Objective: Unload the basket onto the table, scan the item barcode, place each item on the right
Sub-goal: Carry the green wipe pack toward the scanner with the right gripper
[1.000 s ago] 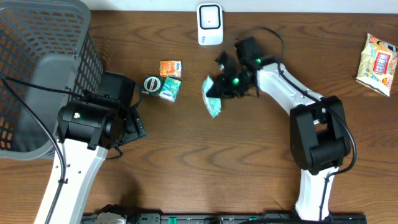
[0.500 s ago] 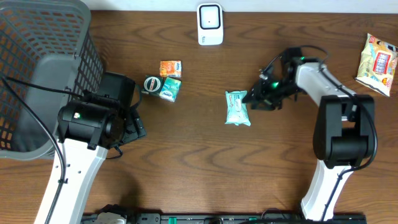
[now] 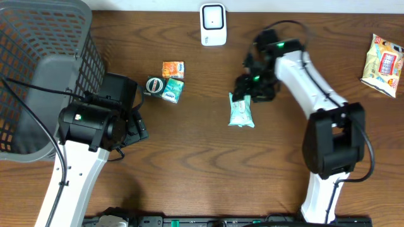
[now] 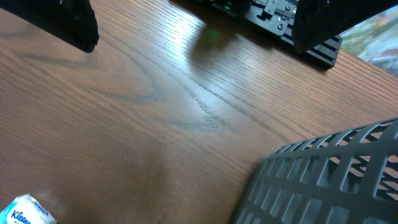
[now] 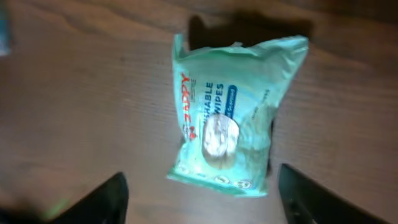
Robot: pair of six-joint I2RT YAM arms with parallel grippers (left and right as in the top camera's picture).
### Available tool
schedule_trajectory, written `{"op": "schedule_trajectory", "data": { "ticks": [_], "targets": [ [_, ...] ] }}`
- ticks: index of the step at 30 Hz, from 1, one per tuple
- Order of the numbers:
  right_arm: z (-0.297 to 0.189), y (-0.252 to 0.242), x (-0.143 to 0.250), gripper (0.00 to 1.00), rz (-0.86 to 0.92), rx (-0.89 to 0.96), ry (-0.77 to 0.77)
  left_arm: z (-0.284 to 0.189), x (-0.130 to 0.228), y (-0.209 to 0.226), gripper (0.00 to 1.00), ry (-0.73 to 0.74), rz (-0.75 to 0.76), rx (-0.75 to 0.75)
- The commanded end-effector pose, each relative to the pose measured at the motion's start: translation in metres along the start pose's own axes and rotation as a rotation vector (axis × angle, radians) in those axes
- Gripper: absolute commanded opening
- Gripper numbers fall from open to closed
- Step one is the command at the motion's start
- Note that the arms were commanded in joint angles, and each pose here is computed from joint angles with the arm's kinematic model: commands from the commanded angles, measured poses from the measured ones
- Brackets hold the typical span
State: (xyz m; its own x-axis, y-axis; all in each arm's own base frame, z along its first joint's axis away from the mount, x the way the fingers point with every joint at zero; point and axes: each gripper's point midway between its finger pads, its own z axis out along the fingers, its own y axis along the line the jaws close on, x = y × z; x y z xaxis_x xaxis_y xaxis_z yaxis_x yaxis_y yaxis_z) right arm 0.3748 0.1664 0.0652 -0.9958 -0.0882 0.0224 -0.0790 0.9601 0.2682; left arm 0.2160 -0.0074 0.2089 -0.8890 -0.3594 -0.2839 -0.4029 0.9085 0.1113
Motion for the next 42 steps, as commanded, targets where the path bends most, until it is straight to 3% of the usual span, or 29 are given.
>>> {"op": "schedule_trajectory", "data": {
  "ticks": [1, 4, 8, 12, 14, 28, 37, 39, 42],
  "targets": [
    [0.003, -0.021, 0.002, 0.72, 0.056, 0.254, -0.057, 0.0, 0.001, 0.001, 0.98, 0.004, -0.017, 0.002],
    [0.009, -0.02, 0.006, 0.65, 0.048, 0.332, -0.073, 0.0, 0.001, 0.001, 0.98, 0.005, -0.017, 0.002],
    [0.016, -0.013, 0.008, 0.51, 0.043, 0.307, -0.072, 0.0, 0.001, 0.001, 0.98, 0.004, -0.017, 0.002],
    [0.026, -0.004, 0.011, 0.47, 0.026, 0.272, -0.069, 0.0, 0.001, 0.001, 0.98, 0.004, -0.017, 0.002],
    [0.03, 0.001, 0.01, 0.41, 0.013, 0.267, -0.079, 0.0, 0.001, 0.001, 0.98, 0.005, -0.017, 0.002],
    [0.033, 0.018, 0.007, 0.4, -0.107, 0.337, -0.132, 0.0, 0.001, 0.001, 0.98, 0.005, -0.017, 0.002],
    [0.058, 0.0, 0.014, 0.38, -0.096, 0.369, -0.123, 0.0, 0.001, 0.001, 0.98, 0.004, -0.017, 0.002],
    [0.061, -0.002, 0.015, 0.3, -0.094, 0.37, -0.122, 0.0, 0.001, 0.001, 0.98, 0.005, -0.017, 0.002],
    [0.062, 0.0, 0.013, 0.02, -0.098, 0.364, -0.134, 0.0, 0.001, 0.001, 0.98, 0.005, -0.017, 0.002]
  ]
}}
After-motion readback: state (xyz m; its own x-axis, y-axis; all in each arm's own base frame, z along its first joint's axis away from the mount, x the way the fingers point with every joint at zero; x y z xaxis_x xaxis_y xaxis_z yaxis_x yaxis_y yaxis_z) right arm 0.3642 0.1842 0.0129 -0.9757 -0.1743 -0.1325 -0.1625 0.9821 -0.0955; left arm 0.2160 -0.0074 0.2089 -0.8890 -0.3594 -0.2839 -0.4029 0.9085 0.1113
